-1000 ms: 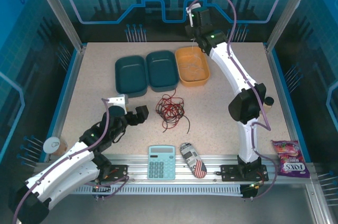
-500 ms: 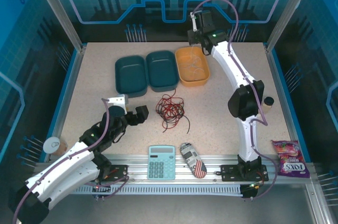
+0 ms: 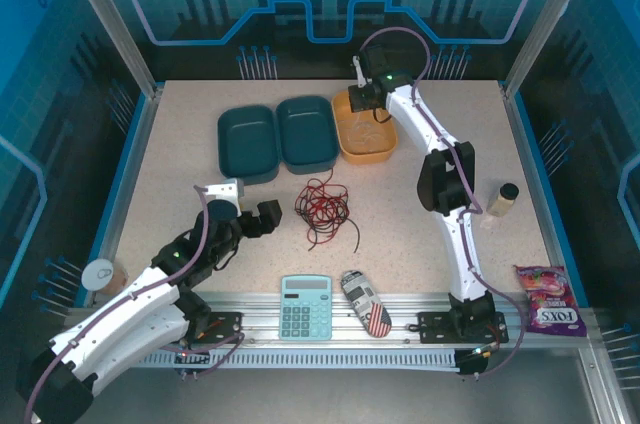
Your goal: Untangle the cables
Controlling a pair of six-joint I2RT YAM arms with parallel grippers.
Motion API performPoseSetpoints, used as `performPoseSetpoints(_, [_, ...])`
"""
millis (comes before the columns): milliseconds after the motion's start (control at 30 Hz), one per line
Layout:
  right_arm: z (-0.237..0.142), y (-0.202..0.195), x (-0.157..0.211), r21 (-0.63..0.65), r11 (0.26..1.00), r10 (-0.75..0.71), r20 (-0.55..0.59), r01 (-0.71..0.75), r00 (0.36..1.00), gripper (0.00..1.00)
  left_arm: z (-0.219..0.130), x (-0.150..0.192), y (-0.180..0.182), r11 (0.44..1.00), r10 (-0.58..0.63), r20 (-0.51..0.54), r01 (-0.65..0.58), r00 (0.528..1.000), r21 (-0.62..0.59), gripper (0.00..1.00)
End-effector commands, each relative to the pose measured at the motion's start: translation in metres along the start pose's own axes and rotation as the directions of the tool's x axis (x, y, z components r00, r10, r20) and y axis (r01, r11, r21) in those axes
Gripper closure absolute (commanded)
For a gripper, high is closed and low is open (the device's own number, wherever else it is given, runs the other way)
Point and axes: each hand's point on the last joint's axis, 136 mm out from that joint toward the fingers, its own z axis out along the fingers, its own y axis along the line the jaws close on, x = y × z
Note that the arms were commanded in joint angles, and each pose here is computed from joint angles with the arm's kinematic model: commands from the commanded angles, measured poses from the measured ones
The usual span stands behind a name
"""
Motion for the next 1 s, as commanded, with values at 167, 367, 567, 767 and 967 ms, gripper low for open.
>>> performPoseSetpoints(167, [0.021, -0.012, 0.025, 0.012, 0.998, 0.057, -0.094, -0.056, 0.994, 0.93, 0.001, 0.002, 0.003, 1.0, -0.005, -0.009, 0.005, 1.0, -0.006, 0.01])
performPoseSetpoints(367, [0.027, -0.03, 0.031, 0.063, 0.994, 0.095, -0.115, -0.088, 0.989, 0.87, 0.001, 0.004, 0.001, 1.0, 0.022, -0.038, -0.022, 0.999, -0.003, 0.01])
performPoseSetpoints(567, [0.021, -0.028, 0.029, 0.033, 0.995, 0.095, -0.117, -0.092, 0.989, 0.75, 0.004, 0.006, -0.004, 0.999, 0.047, -0.074, -0.047, 0.996, 0.001, 0.01])
performPoseSetpoints(767, [-0.004, -0.018, 0.01, 0.001, 0.997, 0.077, -0.067, -0.077, 0.995, 0.6, 0.006, 0.008, -0.009, 0.999, 0.017, -0.083, -0.014, 0.996, 0.032, 0.01])
performPoseSetpoints(967, [-0.037, -0.013, -0.005, -0.014, 0.997, 0.079, -0.026, -0.079, 0.997, 0.52, 0.007, 0.01, -0.009, 0.999, 0.032, -0.102, -0.03, 0.994, 0.021, 0.01])
